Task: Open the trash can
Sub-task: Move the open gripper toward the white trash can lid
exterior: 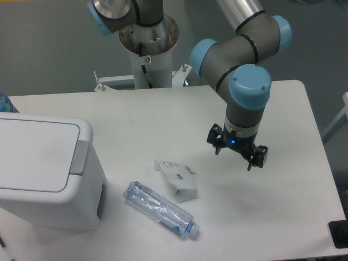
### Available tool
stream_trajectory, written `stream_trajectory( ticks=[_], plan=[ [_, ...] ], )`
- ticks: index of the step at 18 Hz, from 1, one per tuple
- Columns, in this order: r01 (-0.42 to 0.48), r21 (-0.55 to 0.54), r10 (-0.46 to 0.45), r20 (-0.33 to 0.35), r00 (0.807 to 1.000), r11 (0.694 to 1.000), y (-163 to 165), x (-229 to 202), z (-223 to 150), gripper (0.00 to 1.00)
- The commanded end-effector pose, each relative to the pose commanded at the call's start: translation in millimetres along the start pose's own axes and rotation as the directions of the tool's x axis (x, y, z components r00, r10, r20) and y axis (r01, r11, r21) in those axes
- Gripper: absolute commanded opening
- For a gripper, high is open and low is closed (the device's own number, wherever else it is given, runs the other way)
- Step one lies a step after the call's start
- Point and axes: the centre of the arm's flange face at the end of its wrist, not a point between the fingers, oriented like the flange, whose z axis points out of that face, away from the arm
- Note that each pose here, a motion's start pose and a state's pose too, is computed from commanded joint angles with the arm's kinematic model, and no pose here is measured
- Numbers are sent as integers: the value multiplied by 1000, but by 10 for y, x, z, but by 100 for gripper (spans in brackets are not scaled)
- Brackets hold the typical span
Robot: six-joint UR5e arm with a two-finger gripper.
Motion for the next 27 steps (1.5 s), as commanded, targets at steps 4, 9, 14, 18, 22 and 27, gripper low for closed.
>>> stream_trajectory(
  ticks=[4, 9, 14, 18, 22, 27],
  plan=[
    [0, 1, 0, -2, 1000, 1000, -3, -3, 5, 100],
    [2, 32, -3, 29, 1000, 999, -42, -71, -222, 100],
    [158, 65, -161, 37, 986, 985, -20, 46, -455, 100],
    [265, 164, -268, -7, 963, 950, -60, 191, -668, 100],
    [368, 248, -362, -71, 929, 896, -129, 288, -896, 100],
    [481, 342, -443, -188, 877, 807, -242, 274, -1129, 100]
  ],
)
